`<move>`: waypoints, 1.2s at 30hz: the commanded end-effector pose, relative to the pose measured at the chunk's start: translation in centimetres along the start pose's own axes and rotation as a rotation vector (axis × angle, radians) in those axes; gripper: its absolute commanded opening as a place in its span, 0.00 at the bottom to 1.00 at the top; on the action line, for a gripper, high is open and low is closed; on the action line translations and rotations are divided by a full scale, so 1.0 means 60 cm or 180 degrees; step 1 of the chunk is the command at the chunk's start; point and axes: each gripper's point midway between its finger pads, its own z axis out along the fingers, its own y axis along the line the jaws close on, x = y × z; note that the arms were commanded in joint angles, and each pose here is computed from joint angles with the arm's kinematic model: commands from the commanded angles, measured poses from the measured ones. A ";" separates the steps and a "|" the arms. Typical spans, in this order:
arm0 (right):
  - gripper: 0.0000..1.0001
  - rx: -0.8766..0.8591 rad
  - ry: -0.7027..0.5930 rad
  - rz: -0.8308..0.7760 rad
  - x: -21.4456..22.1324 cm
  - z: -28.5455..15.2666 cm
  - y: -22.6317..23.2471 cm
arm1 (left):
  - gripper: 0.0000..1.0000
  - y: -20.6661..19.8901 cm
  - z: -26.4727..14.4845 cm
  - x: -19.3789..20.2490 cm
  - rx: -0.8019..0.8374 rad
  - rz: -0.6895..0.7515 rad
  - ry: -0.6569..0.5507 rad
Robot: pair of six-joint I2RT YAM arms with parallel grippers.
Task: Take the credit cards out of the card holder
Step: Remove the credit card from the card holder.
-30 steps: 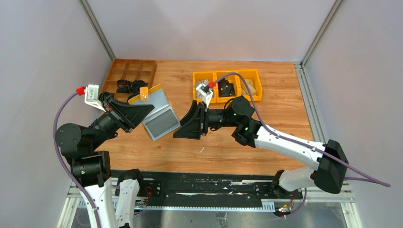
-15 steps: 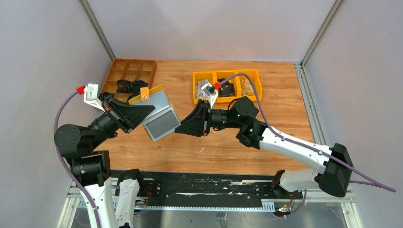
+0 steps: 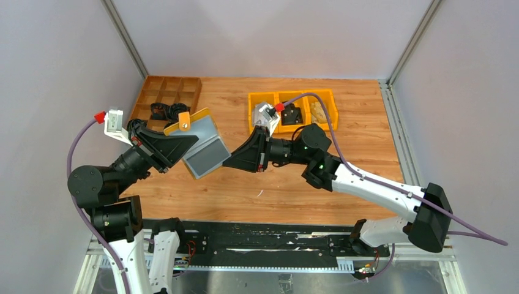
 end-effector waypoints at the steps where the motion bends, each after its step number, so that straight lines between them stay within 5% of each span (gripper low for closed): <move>1: 0.29 -0.0110 -0.0338 0.0016 -0.056 0.019 0.016 | 0.00 -0.011 -0.007 0.019 0.0104 0.0002 0.0134; 12: 0.50 -0.0290 -0.0356 0.0120 -0.070 0.028 0.039 | 0.00 -0.009 -0.008 0.023 0.0108 0.0056 0.0163; 22: 0.58 -0.0268 -0.0431 0.0150 -0.076 0.024 0.042 | 0.00 -0.013 -0.011 0.026 0.0120 0.0104 0.0169; 34: 0.50 -0.0319 -0.0372 0.0209 -0.074 0.055 0.032 | 0.00 0.009 -0.018 0.057 0.0059 -0.0032 0.0285; 35: 0.41 -0.0339 -0.0379 0.0212 -0.074 0.055 0.032 | 0.05 0.009 -0.019 0.059 0.0056 -0.0023 0.0292; 36: 0.33 -0.0338 -0.0372 0.0233 -0.071 0.055 0.030 | 0.21 0.012 -0.019 0.060 0.0047 -0.0002 0.0298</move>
